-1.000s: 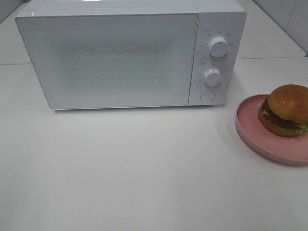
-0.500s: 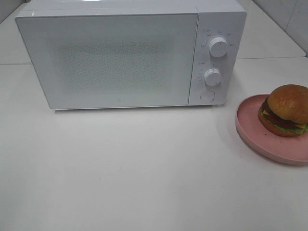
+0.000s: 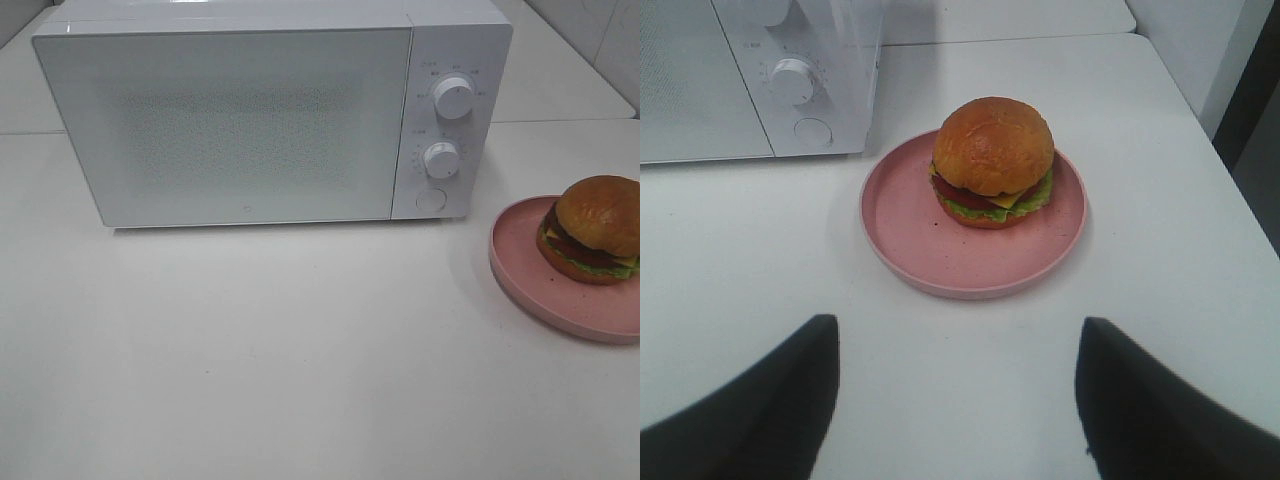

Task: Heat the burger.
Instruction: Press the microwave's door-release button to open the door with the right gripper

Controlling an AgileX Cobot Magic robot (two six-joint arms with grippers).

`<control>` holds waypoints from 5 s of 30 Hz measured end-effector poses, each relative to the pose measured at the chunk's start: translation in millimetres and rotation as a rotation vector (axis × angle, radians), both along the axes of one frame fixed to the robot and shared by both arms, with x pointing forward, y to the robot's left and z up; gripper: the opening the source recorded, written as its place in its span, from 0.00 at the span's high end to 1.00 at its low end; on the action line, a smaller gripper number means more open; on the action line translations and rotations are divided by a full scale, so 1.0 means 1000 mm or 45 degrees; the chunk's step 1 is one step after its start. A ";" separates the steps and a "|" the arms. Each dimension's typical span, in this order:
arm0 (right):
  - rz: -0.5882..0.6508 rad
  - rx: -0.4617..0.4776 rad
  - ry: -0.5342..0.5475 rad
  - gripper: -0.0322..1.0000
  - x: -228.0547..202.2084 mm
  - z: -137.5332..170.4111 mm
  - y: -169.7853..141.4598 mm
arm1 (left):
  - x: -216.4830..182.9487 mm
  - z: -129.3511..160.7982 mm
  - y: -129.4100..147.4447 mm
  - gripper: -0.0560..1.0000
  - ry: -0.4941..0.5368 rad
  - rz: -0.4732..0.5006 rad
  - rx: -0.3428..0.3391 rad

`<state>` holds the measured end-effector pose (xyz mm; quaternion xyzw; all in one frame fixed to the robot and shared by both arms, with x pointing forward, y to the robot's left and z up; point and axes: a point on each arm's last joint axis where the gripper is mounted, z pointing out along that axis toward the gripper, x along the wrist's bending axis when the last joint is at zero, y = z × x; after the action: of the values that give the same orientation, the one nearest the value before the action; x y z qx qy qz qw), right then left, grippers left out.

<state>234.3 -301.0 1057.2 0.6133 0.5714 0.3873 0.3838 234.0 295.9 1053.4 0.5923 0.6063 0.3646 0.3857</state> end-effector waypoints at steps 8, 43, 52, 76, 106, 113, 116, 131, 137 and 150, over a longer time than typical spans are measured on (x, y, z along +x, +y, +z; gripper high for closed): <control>0.006 0.002 -0.066 0.41 0.018 0.021 0.000 | 0.000 0.000 0.000 0.95 0.000 0.000 0.000; 0.030 0.085 -0.125 0.96 0.222 -0.004 0.007 | 0.000 0.000 0.000 0.95 0.000 0.000 0.000; 0.313 0.085 -0.006 0.96 0.251 -0.048 0.065 | 0.000 0.000 0.000 0.95 0.000 0.000 0.000; 0.137 0.684 0.250 0.96 0.281 -0.147 0.111 | 0.000 0.000 0.000 0.95 0.000 0.000 0.000; -0.354 1.652 0.221 0.96 0.314 -0.182 0.119 | 0.000 0.000 0.000 0.95 0.000 0.000 0.000; -0.407 1.668 0.157 0.96 0.321 -0.180 0.117 | 0.000 0.000 0.000 0.95 0.000 0.000 0.000; -0.406 1.669 0.128 0.96 0.326 -0.176 0.117 | 0.000 0.000 0.000 0.95 0.000 0.000 0.000; -0.507 1.675 0.105 0.96 0.331 -0.186 0.113 | 0.000 0.000 0.000 0.95 0.000 0.000 0.000; -0.528 1.651 0.106 0.96 0.336 -0.192 0.114 | 0.000 0.000 0.000 0.95 0.000 0.000 0.000; -0.501 1.645 0.105 0.96 0.342 -0.197 0.117 | 0.000 0.000 0.000 0.95 0.000 0.000 0.000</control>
<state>576.2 -183.6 860.1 0.8266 0.1169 0.5502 -0.0188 234.0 295.9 1053.4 0.5923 0.6063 0.3646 0.3857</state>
